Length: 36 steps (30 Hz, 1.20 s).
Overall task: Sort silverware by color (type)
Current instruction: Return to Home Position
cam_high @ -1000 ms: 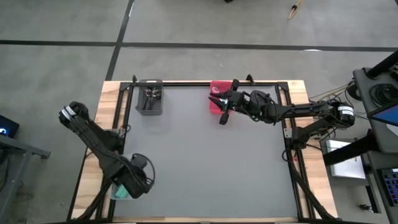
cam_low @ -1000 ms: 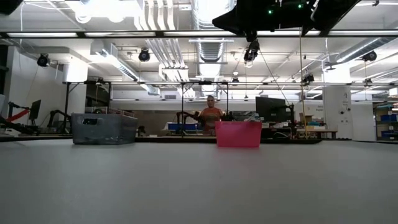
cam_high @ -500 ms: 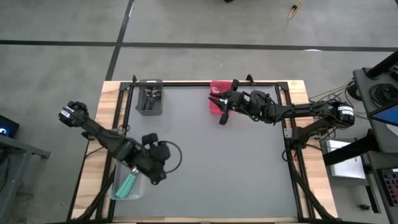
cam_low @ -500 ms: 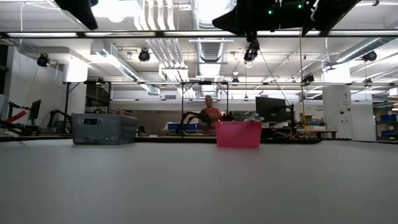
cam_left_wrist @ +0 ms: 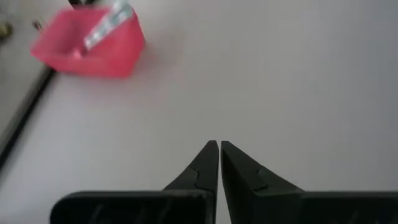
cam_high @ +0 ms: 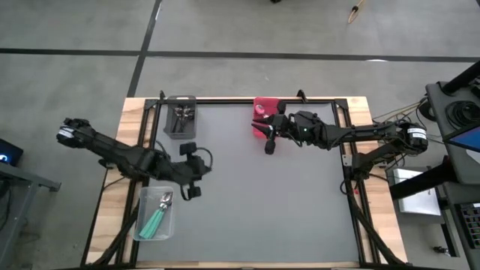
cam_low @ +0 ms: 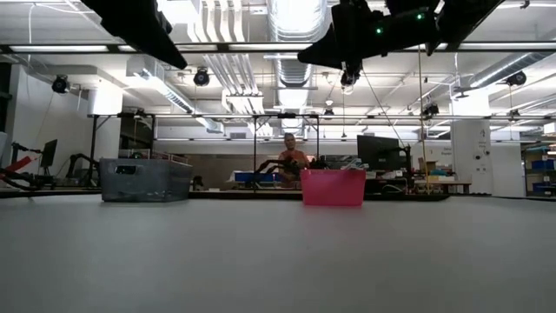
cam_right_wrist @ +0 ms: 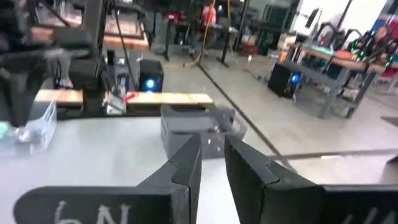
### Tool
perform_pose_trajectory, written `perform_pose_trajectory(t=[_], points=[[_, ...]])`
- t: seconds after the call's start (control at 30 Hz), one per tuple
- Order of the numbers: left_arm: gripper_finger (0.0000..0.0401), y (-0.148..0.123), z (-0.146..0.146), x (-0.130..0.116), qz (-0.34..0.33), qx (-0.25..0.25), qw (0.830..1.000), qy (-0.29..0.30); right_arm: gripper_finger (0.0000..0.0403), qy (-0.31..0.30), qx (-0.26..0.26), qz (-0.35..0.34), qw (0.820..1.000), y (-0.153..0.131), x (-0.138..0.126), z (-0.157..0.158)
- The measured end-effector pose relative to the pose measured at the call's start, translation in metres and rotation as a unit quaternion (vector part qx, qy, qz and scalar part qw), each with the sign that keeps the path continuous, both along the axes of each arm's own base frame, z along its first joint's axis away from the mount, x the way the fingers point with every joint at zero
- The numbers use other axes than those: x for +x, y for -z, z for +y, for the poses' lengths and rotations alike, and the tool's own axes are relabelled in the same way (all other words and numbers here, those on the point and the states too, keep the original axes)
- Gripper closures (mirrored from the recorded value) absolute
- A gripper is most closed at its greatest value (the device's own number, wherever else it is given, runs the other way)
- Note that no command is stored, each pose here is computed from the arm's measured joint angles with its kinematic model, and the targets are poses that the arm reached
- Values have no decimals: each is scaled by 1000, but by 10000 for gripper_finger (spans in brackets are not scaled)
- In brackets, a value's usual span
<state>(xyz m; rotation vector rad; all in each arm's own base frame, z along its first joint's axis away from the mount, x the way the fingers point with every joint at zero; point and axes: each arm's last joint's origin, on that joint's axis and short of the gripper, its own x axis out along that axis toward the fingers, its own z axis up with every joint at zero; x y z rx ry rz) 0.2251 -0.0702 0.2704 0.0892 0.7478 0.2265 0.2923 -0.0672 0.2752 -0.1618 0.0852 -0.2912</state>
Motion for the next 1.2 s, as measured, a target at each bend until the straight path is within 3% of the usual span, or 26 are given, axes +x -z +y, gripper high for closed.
perform_pose_trajectory(t=[0.2,0.4,0.67,1.1,1.2], points=[[401,0,31,-14,-78,33,996,-5,342,-4,6,4,1000,2,0,0],[401,4,60,-35,-96,61,993,-21,342,-34,-14,11,999,3,-5,3],[401,6,87,-53,-186,52,981,-13,342,-34,-24,-2,999,0,-26,5],[401,10,112,-76,-211,61,975,-12,342,-16,-29,-12,999,10,-66,6],[401,16,114,-85,-190,50,980,-22,342,-9,-29,-14,999,15,-78,6]])
